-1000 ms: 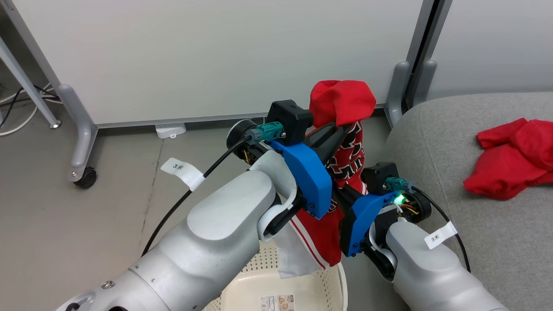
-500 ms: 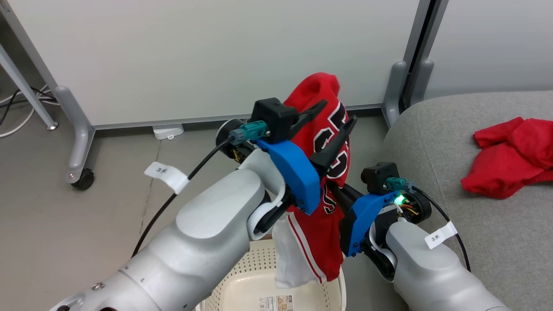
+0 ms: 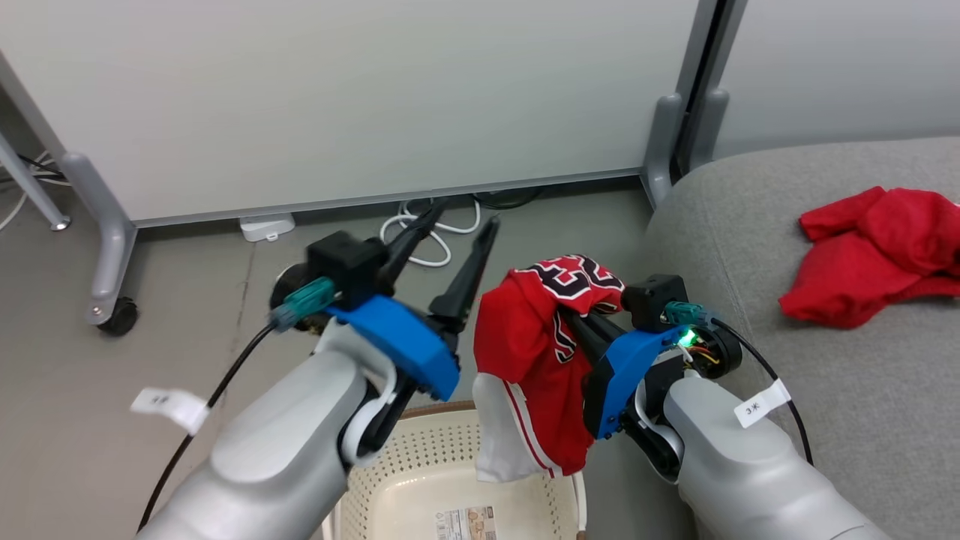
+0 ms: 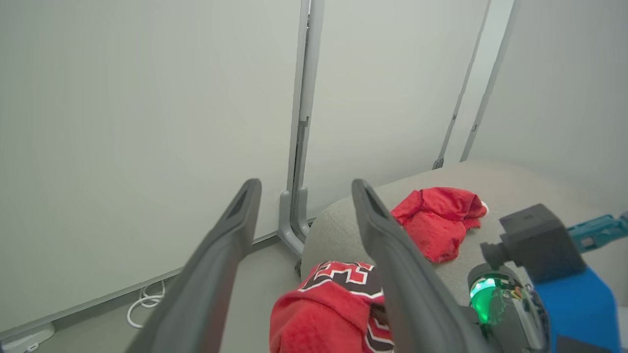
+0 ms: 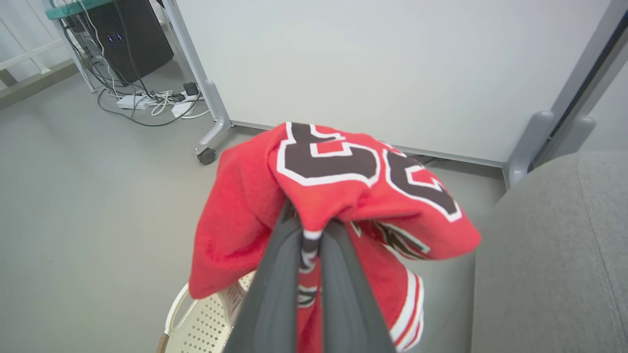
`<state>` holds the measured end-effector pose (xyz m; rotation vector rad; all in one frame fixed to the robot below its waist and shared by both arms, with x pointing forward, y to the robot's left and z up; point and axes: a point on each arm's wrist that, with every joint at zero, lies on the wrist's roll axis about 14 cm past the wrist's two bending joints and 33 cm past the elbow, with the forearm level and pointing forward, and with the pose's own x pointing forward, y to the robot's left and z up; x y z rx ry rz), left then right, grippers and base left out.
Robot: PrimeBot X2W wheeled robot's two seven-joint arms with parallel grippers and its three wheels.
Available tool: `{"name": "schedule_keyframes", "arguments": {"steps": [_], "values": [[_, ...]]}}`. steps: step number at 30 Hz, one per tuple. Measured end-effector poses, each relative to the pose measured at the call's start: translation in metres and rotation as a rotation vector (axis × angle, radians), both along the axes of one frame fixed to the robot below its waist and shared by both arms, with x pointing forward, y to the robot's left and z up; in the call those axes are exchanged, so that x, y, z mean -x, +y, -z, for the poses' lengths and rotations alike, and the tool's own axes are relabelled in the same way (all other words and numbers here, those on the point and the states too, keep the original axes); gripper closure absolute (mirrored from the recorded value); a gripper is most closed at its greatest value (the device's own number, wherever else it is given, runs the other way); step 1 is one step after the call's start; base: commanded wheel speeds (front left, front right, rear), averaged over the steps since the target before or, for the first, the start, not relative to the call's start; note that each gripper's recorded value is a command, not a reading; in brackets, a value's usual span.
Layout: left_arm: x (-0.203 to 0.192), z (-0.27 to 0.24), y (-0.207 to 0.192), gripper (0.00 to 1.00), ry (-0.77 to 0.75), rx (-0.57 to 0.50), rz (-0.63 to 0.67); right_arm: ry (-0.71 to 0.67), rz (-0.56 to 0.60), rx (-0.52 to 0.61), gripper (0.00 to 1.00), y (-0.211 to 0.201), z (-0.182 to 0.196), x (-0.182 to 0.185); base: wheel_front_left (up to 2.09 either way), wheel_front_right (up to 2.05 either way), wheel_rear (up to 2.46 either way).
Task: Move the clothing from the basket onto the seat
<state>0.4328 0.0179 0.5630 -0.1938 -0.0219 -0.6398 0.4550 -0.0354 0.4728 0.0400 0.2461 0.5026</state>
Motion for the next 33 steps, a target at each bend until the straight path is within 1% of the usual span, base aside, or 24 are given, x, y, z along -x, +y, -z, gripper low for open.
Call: {"name": "schedule_keyframes", "arguments": {"steps": [4, 11, 18, 24, 31, 32, 33], "values": [[0.003, 0.009, 0.015, 0.0, 0.008, 0.044, -0.053, -0.018, 0.015, -0.002, 1.0, -0.008, -0.003, -0.003, 0.0, 0.0, 0.0], [0.007, 0.036, 0.035, 0.0, 0.021, 0.035, -0.124, -0.055, 0.073, -0.026, 1.0, -0.034, -0.012, -0.005, 0.0, 0.0, 0.0], [0.003, 0.066, 0.045, 0.0, 0.078, 0.033, -0.181, -0.105, 0.176, -0.042, 1.0, -0.075, -0.024, -0.002, 0.0, 0.0, 0.0], [0.009, 0.086, 0.026, 0.0, 0.11, 0.003, -0.125, -0.126, 0.276, -0.041, 1.0, -0.111, -0.024, 0.014, 0.0, 0.0, 0.0], [0.019, 0.117, 0.005, 0.0, 0.177, -0.05, -0.047, -0.097, 0.381, -0.037, 1.0, -0.145, -0.011, 0.041, 0.0, 0.0, 0.0], [0.019, 0.117, 0.005, 0.0, 0.177, -0.05, -0.047, -0.097, 0.381, -0.037, 1.0, -0.145, -0.011, 0.041, 0.0, 0.0, 0.0], [0.018, 0.122, 0.002, 0.0, 0.189, -0.063, -0.032, -0.097, 0.407, -0.036, 1.0, -0.153, -0.011, 0.047, 0.0, 0.0, 0.0]]}}
